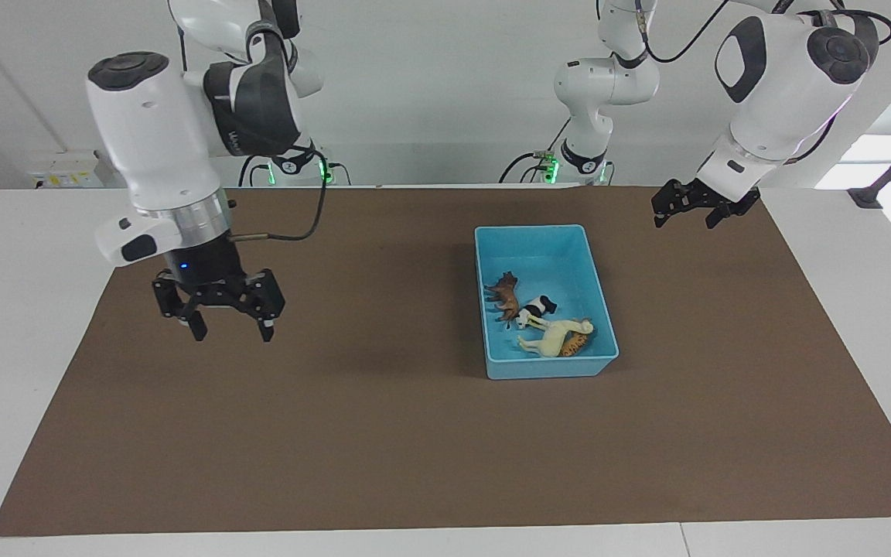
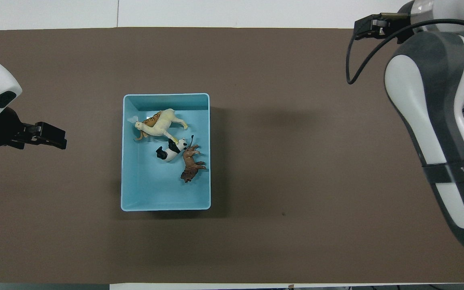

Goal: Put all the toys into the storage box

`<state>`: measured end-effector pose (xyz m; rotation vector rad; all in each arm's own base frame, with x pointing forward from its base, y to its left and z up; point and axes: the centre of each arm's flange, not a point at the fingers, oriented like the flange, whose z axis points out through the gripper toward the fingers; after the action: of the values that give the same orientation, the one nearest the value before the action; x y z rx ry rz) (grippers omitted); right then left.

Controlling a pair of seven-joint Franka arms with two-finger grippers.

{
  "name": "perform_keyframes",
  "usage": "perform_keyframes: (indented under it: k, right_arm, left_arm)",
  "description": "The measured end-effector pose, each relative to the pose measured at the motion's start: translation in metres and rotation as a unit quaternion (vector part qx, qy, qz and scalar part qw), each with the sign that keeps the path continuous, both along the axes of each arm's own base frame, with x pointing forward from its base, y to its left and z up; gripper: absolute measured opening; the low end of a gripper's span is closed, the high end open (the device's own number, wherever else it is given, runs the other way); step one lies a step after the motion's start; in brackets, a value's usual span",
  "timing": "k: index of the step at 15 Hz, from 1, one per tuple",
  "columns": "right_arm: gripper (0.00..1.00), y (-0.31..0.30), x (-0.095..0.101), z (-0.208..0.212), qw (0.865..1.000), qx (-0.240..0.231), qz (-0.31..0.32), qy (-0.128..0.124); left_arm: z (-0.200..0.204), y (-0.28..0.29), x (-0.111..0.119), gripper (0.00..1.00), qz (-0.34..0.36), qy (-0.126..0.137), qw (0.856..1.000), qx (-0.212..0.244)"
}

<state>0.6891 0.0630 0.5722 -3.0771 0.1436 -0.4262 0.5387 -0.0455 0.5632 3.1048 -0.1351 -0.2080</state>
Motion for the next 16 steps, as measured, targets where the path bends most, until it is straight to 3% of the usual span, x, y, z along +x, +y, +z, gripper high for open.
perform_keyframes:
  k: [3,5,10,12,16]
  right_arm:
    - [1.0,-0.046,-0.015,-0.003,0.998,-0.002,-0.006,0.064]
    - [1.0,-0.076,-0.031,0.008,0.996,0.0,-0.001,0.089]
    - [1.0,-0.15,-0.098,0.049,0.992,0.023,0.021,0.121]
    - [1.0,-0.157,-0.126,0.061,0.989,0.026,0.02,0.142]
    - [1.0,-0.147,-0.149,0.073,0.986,-0.011,0.033,0.164]
  left_arm:
    - [0.001,0.005,0.0,1.0,0.004,-0.001,1.0,0.0]
    - [0.001,0.006,0.0,1.0,0.005,-0.001,1.0,0.0]
    - [0.004,0.004,-0.001,1.0,0.004,-0.004,1.0,0.0]
    - [0.007,0.003,0.002,1.0,0.003,-0.023,1.0,-0.002]
    - [0.01,-0.006,0.005,1.0,-0.004,-0.038,0.999,-0.003]
